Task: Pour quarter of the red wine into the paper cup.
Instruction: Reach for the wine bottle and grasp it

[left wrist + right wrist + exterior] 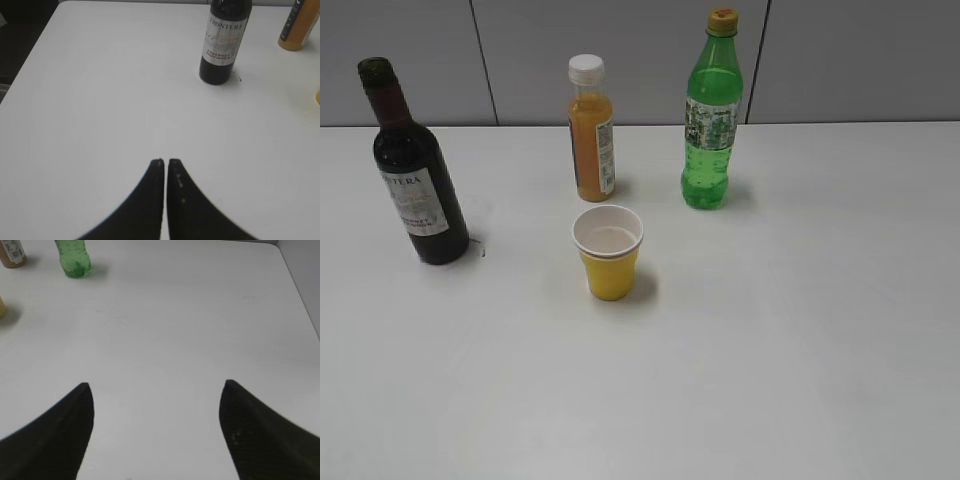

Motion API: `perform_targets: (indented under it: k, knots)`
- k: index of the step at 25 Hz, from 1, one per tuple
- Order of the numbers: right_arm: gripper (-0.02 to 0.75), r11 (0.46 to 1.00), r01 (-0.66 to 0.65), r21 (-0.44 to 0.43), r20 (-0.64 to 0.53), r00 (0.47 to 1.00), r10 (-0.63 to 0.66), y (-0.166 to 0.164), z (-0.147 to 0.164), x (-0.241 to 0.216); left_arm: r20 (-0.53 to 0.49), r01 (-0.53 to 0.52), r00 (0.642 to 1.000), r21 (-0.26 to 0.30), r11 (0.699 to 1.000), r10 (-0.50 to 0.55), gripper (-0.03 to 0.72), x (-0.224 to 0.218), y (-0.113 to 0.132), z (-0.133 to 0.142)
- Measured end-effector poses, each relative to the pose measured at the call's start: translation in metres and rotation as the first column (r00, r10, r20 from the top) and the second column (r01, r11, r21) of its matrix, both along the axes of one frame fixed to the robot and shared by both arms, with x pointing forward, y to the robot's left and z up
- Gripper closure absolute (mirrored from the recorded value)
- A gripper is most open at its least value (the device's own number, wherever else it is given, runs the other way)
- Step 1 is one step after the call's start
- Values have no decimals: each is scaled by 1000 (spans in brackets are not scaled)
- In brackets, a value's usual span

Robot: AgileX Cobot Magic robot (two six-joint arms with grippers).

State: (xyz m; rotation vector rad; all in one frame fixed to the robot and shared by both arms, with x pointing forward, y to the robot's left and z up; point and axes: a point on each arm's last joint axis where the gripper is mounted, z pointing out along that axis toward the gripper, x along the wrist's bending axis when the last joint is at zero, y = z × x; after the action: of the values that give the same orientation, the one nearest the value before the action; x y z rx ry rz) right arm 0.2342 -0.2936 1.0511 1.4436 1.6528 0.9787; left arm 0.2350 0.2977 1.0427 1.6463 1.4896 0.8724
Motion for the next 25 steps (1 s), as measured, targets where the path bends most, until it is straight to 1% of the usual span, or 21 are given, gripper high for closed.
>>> perform_targets:
  k: [2,3,5,6,8,10,11,12,14,16,17,19,21,25]
  knots:
    - [145,1000,0,0,0,1000,0,0,0,0,0,0,1000,0,1000,0,683,0,0,0]
    - [145,1000,-1,0,0,1000,1,0,0,0,0,0,1000,0,1000,0,664,0,0,0]
    - [145,1000,-2,-1,0,1000,2,0,0,0,0,0,1000,-1,1000,0,596,0,0,0]
    - [145,1000,-3,-1,0,1000,3,0,0,0,0,1,1000,-2,1000,-1,537,0,0,0]
    - [145,1000,-3,-1,0,1000,3,0,0,0,0,5,1000,-8,1000,-5,380,0,-1,0]
    - [145,1000,-3,-1,0,1000,3,0,0,0,-1,9,1000,-15,1000,-9,165,0,-1,0]
    - [145,1000,-3,-1,0,1000,3,0,0,0,-1,10,1000,-16,1000,-10,97,0,-2,0]
    - [145,1000,-3,-1,0,1000,3,0,0,0,-1,11,1000,-18,1000,-11,66,0,-2,0]
    - [145,1000,-3,-1,0,1000,3,0,0,0,-1,12,1000,-18,1000,-12,31,0,-2,0]
    - [144,1000,-3,-1,0,1000,3,0,0,0,11,12,1000,-21,1000,-12,20,0,-2,1]
    - [144,1000,-3,-1,0,1000,3,0,0,0,38,13,999,-24,1000,-12,18,0,-2,5]
    - [144,1000,-3,-1,0,1000,3,0,0,0,143,16,990,-41,999,-10,15,2,-3,16]
    - [144,1000,-3,-1,0,1000,3,0,0,0,261,14,965,-49,999,0,15,8,-2,28]
    - [144,1000,-3,-1,0,1000,3,0,0,0,340,-10,940,-25,1000,18,18,31,0,43]
